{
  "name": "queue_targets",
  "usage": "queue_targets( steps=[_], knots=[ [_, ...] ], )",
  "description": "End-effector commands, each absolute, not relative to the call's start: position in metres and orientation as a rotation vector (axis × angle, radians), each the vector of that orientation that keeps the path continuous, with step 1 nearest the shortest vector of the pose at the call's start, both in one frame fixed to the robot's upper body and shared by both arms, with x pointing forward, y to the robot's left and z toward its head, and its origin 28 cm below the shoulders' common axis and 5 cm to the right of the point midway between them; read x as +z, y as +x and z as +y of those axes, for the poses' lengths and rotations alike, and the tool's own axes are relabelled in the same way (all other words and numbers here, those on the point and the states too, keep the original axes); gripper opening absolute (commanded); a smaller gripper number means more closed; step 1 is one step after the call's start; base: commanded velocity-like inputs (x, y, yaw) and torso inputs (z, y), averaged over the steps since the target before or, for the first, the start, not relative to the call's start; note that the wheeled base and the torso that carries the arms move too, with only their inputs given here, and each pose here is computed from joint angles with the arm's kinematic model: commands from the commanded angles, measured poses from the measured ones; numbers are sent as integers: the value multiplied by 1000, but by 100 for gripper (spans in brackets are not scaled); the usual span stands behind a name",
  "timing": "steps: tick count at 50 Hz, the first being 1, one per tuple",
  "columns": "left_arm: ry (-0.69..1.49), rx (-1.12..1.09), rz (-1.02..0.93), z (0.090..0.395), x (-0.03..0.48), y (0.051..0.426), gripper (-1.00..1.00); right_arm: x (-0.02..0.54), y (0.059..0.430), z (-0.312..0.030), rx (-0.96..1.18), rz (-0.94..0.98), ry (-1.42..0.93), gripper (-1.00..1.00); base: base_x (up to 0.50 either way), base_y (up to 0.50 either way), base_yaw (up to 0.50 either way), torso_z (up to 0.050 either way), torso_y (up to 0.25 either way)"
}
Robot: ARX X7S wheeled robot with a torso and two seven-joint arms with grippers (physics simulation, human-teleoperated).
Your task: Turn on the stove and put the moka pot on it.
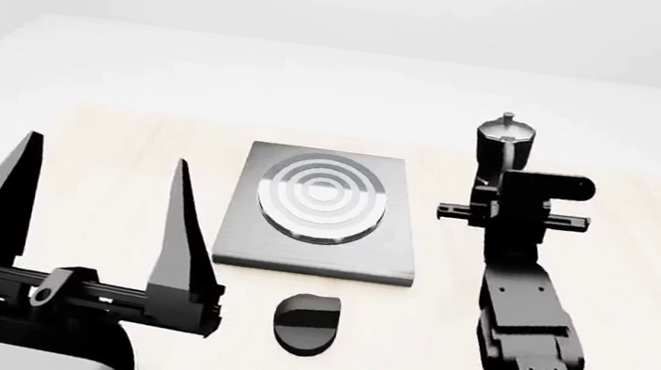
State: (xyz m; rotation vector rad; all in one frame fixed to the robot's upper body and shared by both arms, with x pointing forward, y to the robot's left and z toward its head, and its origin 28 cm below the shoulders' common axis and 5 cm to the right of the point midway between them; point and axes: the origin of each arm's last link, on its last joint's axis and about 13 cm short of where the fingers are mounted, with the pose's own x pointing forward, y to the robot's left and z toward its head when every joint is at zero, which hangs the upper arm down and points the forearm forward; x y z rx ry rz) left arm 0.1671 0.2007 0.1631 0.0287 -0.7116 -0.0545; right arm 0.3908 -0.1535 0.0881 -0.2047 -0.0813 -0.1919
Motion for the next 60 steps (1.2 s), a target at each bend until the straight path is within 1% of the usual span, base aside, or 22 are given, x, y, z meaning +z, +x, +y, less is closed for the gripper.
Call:
queue_targets(
  steps=[1,10,12,21,33,42,43,44,48,60],
  knots=[
    [30,-50,-712,203,164,166,100,117,408,-143,-156,-155,-266,-100,0,0,0,0,0],
    [34,-46,-713,202,164,165,100,128,414,-136,-139,-139,-261,-100,0,0,0,0,1],
    [35,-46,-711,202,164,165,100,129,415,-133,-126,-129,-301,-100,0,0,0,0,0],
    [34,-49,-706,202,164,167,100,146,421,-124,-93,-166,-299,-100,0,0,0,0,1],
    [40,-53,-701,201,163,168,100,163,426,-110,-15,-266,-98,-100,0,0,0,0,2],
    [36,-51,-695,202,161,167,100,158,424,-100,82,-282,-60,-100,0,0,0,0,1],
    [37,-51,-695,202,161,167,100,159,424,-99,101,-282,-64,-100,0,0,0,0,0],
    [37,-51,-695,202,161,167,100,157,424,-95,171,-284,-55,-100,0,0,0,0,0],
    [37,-51,-693,202,160,168,100,155,423,-89,257,-283,-47,-100,0,0,0,0,2],
    [34,-52,-692,202,159,168,100,154,422,-76,361,-276,-67,-100,0,0,0,1,1]
  ],
)
